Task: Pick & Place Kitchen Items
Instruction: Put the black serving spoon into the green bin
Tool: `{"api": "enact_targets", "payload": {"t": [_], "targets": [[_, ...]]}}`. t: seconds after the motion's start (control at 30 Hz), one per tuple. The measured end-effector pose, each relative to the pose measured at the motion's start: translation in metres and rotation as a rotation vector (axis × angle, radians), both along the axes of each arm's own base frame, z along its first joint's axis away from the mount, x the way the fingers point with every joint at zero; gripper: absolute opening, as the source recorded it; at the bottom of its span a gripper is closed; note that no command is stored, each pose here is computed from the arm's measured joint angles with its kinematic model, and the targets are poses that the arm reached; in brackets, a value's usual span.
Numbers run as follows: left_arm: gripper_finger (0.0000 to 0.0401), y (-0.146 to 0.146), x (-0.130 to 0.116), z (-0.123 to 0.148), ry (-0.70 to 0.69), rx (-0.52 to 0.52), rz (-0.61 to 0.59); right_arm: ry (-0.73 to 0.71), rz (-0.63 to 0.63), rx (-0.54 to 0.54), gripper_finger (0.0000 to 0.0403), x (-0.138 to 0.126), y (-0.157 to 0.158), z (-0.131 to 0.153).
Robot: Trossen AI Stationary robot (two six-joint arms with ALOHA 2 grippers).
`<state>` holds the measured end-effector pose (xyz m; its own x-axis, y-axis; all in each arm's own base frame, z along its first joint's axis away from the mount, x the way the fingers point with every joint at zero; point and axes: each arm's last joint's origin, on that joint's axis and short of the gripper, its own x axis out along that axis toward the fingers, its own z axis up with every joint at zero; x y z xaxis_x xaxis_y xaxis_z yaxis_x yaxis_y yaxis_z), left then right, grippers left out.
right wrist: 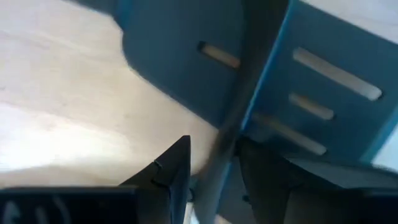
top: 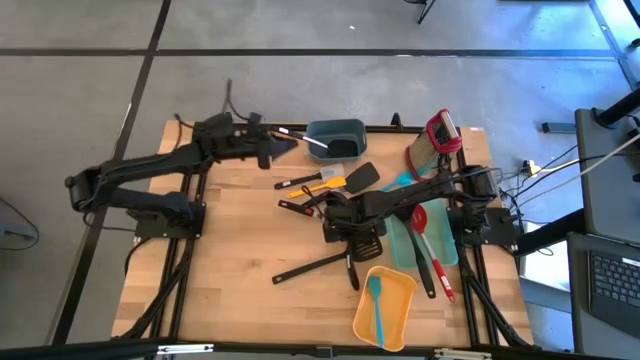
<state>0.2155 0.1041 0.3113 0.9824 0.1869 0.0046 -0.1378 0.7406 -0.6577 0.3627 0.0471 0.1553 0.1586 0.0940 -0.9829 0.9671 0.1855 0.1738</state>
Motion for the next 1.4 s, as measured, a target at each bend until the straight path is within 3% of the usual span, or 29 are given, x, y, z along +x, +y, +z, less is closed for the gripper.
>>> {"api": "enact_targets", "payload": {"t": [0.27, 0.57, 0.67, 0.83, 0.97, 1.2, 1.4], "targets": [[0.0095, 0.002, -0.027, 0.02, -0.071, 0.05, 0.048, -0.015, -0.005, -0.032, 0.0138, 0.004, -0.001, -0.006], [0.0092, -0.003, -0.036, 0.024, -0.067, 0.058, 0.05, 0.023, -0.009, -0.005, 0.0134, 0.007, 0.0, -0.02], [0.0093, -0.003, -0.037, 0.024, -0.056, 0.054, 0.05, 0.028, -0.021, -0.008, 0.0109, 0.006, -0.001, -0.02], [0.0091, -0.004, -0.037, 0.024, -0.058, 0.056, 0.044, 0.01, -0.011, 0.005, 0.0032, 0.006, -0.005, -0.014], [0.0092, -0.004, -0.037, 0.024, -0.057, 0.063, 0.045, -0.007, 0.043, 0.035, 0.0029, 0.007, -0.008, -0.011], [0.009, -0.004, -0.037, 0.023, -0.051, 0.064, 0.04, -0.055, 0.143, 0.054, 0.0029, 0.018, -0.007, 0.02], [0.0089, -0.004, -0.037, 0.021, -0.032, 0.069, 0.04, -0.135, 0.136, -0.042, 0.0029, 0.033, -0.022, 0.06]]}}
